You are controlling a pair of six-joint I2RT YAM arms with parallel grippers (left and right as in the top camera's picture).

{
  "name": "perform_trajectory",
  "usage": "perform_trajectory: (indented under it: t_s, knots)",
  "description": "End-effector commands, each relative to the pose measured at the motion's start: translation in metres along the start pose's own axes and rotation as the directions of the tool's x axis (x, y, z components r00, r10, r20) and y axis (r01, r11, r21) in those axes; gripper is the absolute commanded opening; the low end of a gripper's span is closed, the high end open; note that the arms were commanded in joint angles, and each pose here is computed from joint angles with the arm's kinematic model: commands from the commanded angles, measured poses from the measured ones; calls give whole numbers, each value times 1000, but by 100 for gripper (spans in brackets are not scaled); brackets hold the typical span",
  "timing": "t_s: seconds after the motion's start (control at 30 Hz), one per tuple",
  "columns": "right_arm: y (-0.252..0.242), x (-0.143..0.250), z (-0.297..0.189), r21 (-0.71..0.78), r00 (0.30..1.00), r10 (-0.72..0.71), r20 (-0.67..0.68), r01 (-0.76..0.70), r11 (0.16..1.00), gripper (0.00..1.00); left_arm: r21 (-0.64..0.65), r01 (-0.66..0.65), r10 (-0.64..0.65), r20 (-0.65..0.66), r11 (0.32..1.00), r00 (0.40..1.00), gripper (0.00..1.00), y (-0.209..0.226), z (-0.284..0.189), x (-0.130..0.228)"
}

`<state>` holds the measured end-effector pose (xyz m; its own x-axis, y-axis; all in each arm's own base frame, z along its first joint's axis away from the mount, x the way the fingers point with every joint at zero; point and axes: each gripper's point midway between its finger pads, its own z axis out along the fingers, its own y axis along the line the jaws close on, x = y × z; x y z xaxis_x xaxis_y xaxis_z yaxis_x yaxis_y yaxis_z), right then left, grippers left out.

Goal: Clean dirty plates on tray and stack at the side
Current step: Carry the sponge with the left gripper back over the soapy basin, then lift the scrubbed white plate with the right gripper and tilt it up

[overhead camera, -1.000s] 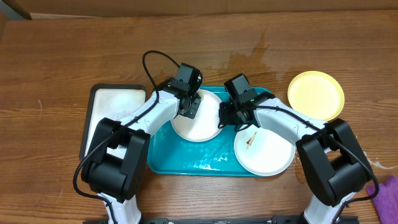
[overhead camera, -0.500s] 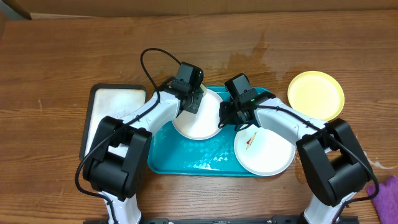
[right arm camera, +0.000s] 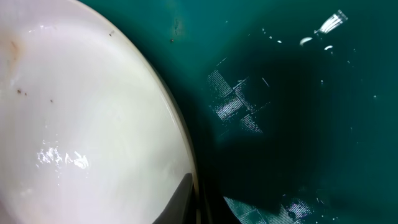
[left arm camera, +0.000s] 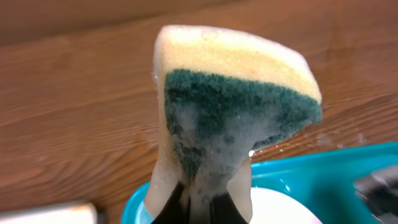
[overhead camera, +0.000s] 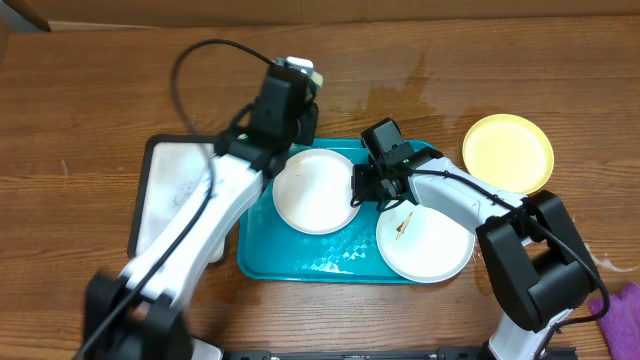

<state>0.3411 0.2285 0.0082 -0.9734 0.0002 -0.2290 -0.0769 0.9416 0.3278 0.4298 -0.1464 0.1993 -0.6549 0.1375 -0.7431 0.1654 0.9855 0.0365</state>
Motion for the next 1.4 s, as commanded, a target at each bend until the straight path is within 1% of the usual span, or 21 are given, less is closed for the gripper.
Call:
perform_trajectory:
  t_s: [0.0,0.1,0.17,0.23,0.33,0.4,0.5,0.57,0.6,0.63,0.67,0.7,0.73,0.83,0.93,1.03,1.17,1.37]
  knots:
    - [3,1,-6,-7,1000,-19,7,19,1000,5,-53,112,-112,1,992,994,4,30,-40,-3]
    - [5,2,-6,-18,1000,-19,2,19,1000,17,-124,167,-180,-107,978,978,4,60,-58,27]
    - [7,2,-6,-26,1000,-20,0,20,999,23,-180,194,-229,-195,964,954,4,82,-68,52]
    - [10,2,-8,-42,1000,-20,-7,20,999,31,-240,208,-274,-289,948,917,4,102,-76,78]
    - [14,1,-9,-56,1000,-20,-14,20,998,45,-316,238,-359,-413,918,837,4,129,-86,117]
    - [16,3,-9,-69,1000,-20,-22,19,997,50,-328,256,-392,-469,910,792,4,138,-88,134]
    - [15,7,-9,-61,999,10,-41,-12,998,51,-333,270,-418,-543,903,729,4,149,-84,156]
    - [13,10,-9,-53,998,31,-55,-34,998,50,-328,295,-438,-587,898,681,4,152,-80,168]
    - [12,12,-9,-50,997,39,-60,-42,998,43,-318,311,-444,-606,896,660,4,151,-77,173]
    - [12,12,-9,-47,997,47,-63,-50,998,32,-305,323,-444,-624,896,642,4,151,-73,177]
    - [11,13,-9,-47,997,48,-64,-51,998,17,-297,332,-445,-641,895,626,4,151,-70,181]
    - [11,13,-9,-46,997,48,-64,-51,998,7,-291,341,-446,-655,894,610,4,150,-66,185]
    - [11,13,-9,-46,997,48,-64,-51,998,4,-290,347,-449,-666,892,595,4,151,-63,188]
    - [12,11,-10,-49,997,50,-60,-53,997,4,-297,349,-452,-690,889,565,4,152,-53,197]
    - [16,4,-16,-44,997,46,-55,-49,998,4,-300,346,-452,-700,889,553,4,153,-46,201]
    - [17,-5,-29,-6,998,43,-53,-43,999,4,-302,344,-453,-691,889,564,4,155,-43,200]
    - [13,-20,-48,93,999,26,-18,-24,995,4,-303,341,-453,-677,890,580,7,158,-40,197]
    - [9,-33,-81,212,999,-38,-14,40,976,4,-306,338,-453,-676,890,581,10,159,-40,197]
